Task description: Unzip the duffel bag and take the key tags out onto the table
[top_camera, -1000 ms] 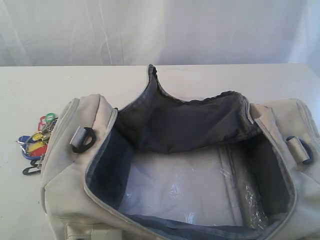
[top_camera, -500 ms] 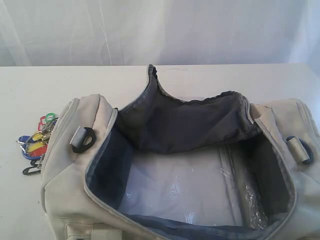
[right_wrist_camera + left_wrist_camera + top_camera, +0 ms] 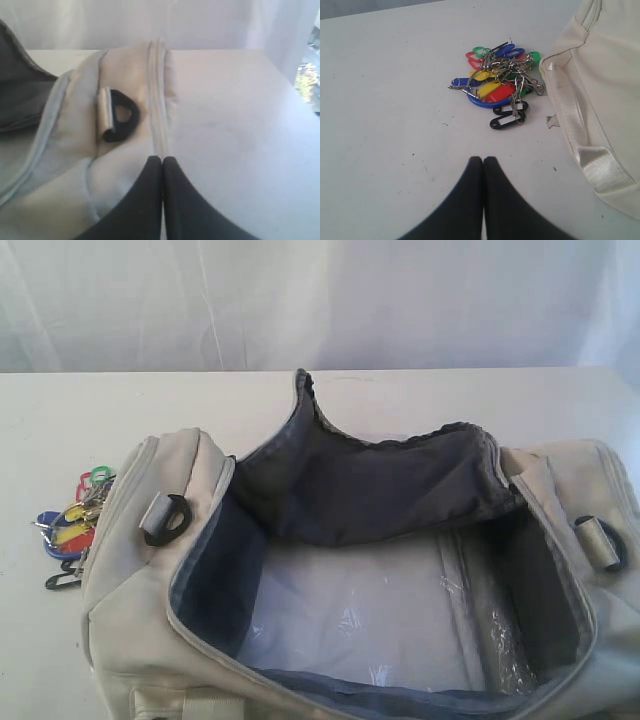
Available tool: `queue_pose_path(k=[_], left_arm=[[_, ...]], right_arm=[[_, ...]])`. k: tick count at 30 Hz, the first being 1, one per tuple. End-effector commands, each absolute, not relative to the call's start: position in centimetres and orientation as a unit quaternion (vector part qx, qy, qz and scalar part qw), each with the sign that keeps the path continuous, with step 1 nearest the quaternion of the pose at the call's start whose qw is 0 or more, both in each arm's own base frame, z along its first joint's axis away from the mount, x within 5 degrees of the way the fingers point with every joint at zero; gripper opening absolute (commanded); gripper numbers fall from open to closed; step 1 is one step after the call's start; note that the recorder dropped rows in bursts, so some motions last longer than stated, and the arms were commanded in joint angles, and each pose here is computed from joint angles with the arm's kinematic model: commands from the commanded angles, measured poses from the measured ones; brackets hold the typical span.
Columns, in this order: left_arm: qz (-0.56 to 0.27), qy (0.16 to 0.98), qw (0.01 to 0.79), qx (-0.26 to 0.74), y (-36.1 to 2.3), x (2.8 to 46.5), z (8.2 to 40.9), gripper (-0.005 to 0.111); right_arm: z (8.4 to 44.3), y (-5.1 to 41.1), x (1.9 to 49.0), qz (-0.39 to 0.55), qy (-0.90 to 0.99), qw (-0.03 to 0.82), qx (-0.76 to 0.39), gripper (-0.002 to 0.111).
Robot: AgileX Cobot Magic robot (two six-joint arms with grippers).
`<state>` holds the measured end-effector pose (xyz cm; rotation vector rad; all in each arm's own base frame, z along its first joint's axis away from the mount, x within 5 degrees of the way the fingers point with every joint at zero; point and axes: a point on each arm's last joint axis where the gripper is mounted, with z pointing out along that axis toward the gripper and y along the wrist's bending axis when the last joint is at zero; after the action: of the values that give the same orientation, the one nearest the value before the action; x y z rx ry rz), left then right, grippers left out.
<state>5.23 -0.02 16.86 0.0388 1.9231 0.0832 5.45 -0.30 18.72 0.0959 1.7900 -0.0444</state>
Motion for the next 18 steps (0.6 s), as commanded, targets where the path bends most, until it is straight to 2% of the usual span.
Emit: queue_pose_path(k=[1,8,18], left_arm=[[0.035,0.820,0.571,0.014,-0.02,5.21,16.70,0.000],[0.035,0.820,0.571,0.014,-0.02,5.21,16.70,0.000],[0.035,0.820,0.571,0.014,-0.02,5.21,16.70,0.000]], right_arm=[[18.66,-1.06,5.35,-0.107,0.776,0.621,0.016,0.000],[18.64,-1.17,5.32,-0.120,0.777,0.618,0.011,0.000],[18.64,-0.75,5.40,-0.066,0.776,0.626,0.034,0.000]])
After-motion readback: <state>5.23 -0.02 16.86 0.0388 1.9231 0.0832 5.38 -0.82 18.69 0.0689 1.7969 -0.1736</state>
